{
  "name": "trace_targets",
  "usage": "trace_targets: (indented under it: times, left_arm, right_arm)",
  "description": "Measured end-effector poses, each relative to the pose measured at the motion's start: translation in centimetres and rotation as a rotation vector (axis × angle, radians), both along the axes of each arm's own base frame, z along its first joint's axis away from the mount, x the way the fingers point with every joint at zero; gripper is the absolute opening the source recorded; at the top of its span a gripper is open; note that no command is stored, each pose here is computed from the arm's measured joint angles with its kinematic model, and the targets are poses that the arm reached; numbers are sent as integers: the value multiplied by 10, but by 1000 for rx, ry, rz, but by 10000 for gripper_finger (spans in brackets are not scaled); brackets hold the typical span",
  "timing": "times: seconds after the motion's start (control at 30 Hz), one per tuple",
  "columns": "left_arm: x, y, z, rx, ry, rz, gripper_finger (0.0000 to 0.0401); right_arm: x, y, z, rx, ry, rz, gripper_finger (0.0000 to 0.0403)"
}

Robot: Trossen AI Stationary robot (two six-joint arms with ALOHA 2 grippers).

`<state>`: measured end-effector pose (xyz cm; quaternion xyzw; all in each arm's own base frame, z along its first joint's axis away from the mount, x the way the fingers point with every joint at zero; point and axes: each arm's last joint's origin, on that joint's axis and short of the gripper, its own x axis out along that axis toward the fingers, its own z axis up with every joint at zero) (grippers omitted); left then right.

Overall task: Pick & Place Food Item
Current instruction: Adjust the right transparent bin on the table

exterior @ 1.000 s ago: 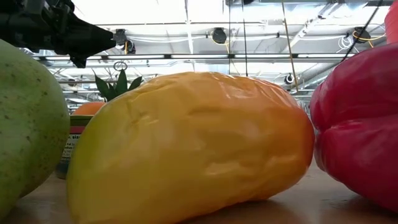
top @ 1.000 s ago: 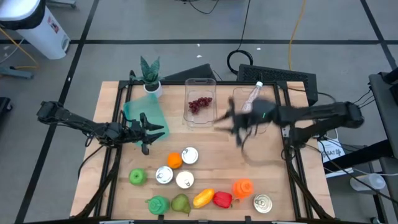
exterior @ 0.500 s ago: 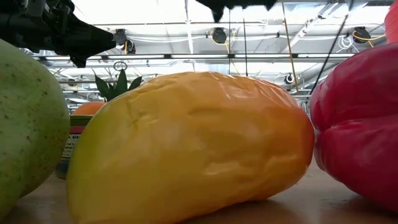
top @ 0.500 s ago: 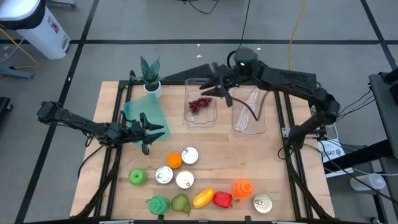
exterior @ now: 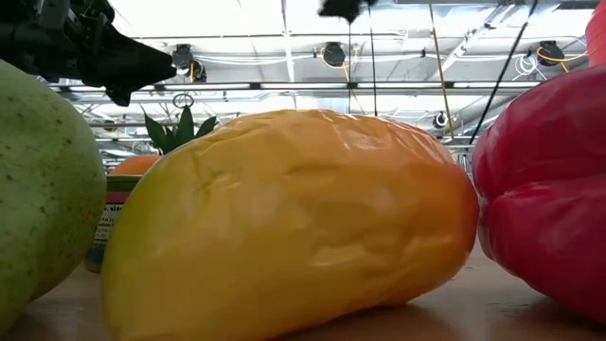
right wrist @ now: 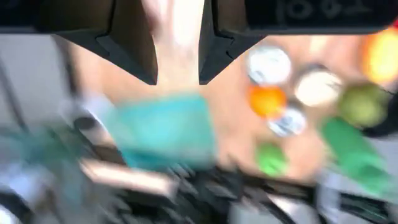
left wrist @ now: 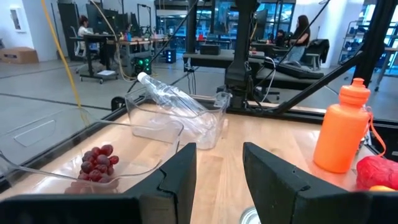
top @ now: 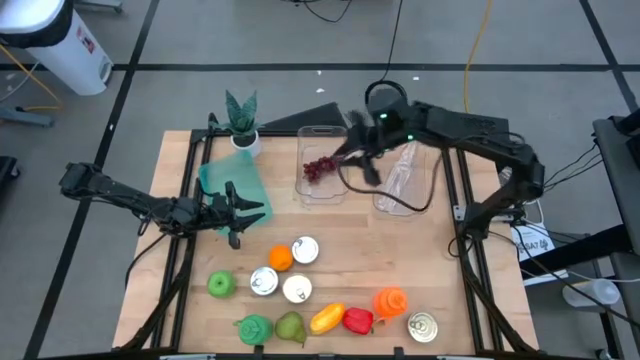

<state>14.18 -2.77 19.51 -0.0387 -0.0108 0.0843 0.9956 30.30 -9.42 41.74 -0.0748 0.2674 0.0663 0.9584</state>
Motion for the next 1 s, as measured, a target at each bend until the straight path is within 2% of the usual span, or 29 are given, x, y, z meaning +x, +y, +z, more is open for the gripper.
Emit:
trace_targets:
  times: [0.13,0.3,0.5,0.57,0.67,0.8,0.9,1.0]
  left_arm:
    - [0,0,0,0,-1,1,140]
    - [0,0,1,7,-7,4,140]
    - [0,0,1,-1,-8,4,140]
    - [0,0,1,-5,-8,4,140]
    - [0,0,1,-5,-8,4,140]
    - [0,0,1,-6,-8,4,140]
    - [0,0,1,-8,-9,4,140]
    - [0,0,1,-7,-8,4,140]
  right_arm:
    - [-41,8,1,59,100,-209,109]
    - [-83,40,-13,160,117,-229,105]
    - [-123,80,-64,210,238,-364,73]
    - [-132,90,-85,222,290,-375,63]
    - [-141,105,-117,192,367,-365,62]
    - [-147,112,-153,74,442,-418,91]
    - [-149,113,-164,-5,440,-474,120]
    - [-154,116,-170,-38,469,-479,141]
